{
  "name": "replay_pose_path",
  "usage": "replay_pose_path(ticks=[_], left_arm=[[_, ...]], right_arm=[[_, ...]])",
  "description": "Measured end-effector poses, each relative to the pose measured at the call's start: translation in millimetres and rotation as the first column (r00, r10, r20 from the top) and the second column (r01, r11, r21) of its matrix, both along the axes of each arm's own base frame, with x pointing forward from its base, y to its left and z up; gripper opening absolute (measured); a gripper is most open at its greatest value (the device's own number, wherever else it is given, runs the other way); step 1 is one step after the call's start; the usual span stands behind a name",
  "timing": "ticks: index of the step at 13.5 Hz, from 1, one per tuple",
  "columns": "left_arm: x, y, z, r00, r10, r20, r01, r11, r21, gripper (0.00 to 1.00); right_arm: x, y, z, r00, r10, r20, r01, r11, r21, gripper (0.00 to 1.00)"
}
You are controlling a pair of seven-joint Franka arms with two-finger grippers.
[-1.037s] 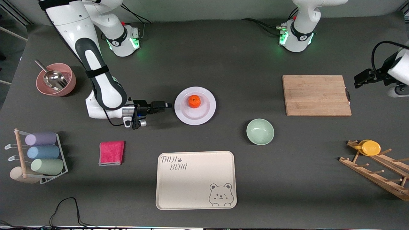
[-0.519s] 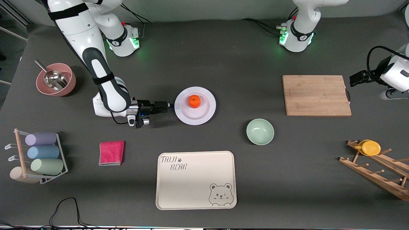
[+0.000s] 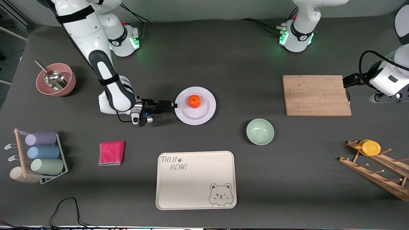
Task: Place orange and plate with both arms
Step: 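Grasp the rim of the white plate with the right gripper, then slide the plate with the orange onto the cream bear tray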
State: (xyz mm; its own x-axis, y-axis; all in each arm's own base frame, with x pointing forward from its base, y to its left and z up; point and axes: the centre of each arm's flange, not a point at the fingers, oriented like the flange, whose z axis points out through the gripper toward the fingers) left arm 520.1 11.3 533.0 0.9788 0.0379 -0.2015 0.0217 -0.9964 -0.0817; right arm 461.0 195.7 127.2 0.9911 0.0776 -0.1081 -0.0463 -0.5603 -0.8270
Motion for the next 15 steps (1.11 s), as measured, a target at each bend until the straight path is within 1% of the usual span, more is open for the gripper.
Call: replay_pose_path(ticks=[1, 2, 3, 5, 6, 8, 11, 15], left_arm=[[0, 1, 0, 1.0, 0.002, -0.001, -0.002, 1.0, 0.0, 1.0], [0, 1, -1, 1.0, 0.003, -0.002, -0.003, 1.0, 0.0, 1.0], [0, 2, -1, 1.0, 0.003, -0.003, -0.003, 1.0, 0.0, 1.0], [1, 2, -3, 1.0, 0.004, -0.006, -0.004, 1.0, 0.0, 1.0], [1, 2, -4, 1.0, 0.004, -0.008, -0.004, 1.0, 0.0, 1.0], [2, 2, -5, 1.0, 0.004, -0.01, -0.004, 1.0, 0.001, 1.0], [2, 3, -5, 1.0, 0.005, -0.01, -0.005, 1.0, 0.001, 1.0], [2, 3, -5, 1.0, 0.006, -0.01, -0.006, 1.0, 0.001, 1.0]], right_arm=[[-2, 2, -3, 1.0, -0.002, 0.003, 0.001, 1.0, 0.004, 0.85], [-4, 6, -6, 1.0, -0.008, 0.003, 0.008, 1.0, 0.009, 0.82], [-6, 11, -8, 1.0, -0.016, 0.011, 0.016, 1.0, 0.008, 0.81], [-13, 27, -12, 0.999, -0.02, 0.025, 0.021, 1.0, -0.002, 0.78], [-16, 34, -12, 0.999, -0.017, 0.028, 0.017, 1.0, -0.007, 0.69], [-18, 39, -12, 0.999, -0.014, 0.032, 0.014, 1.0, -0.014, 0.42], [-16, 35, -12, 0.999, -0.02, 0.037, 0.02, 1.0, -0.017, 0.1], [-10, 33, -6, 0.998, -0.027, 0.051, 0.028, 1.0, -0.012, 0.1]])
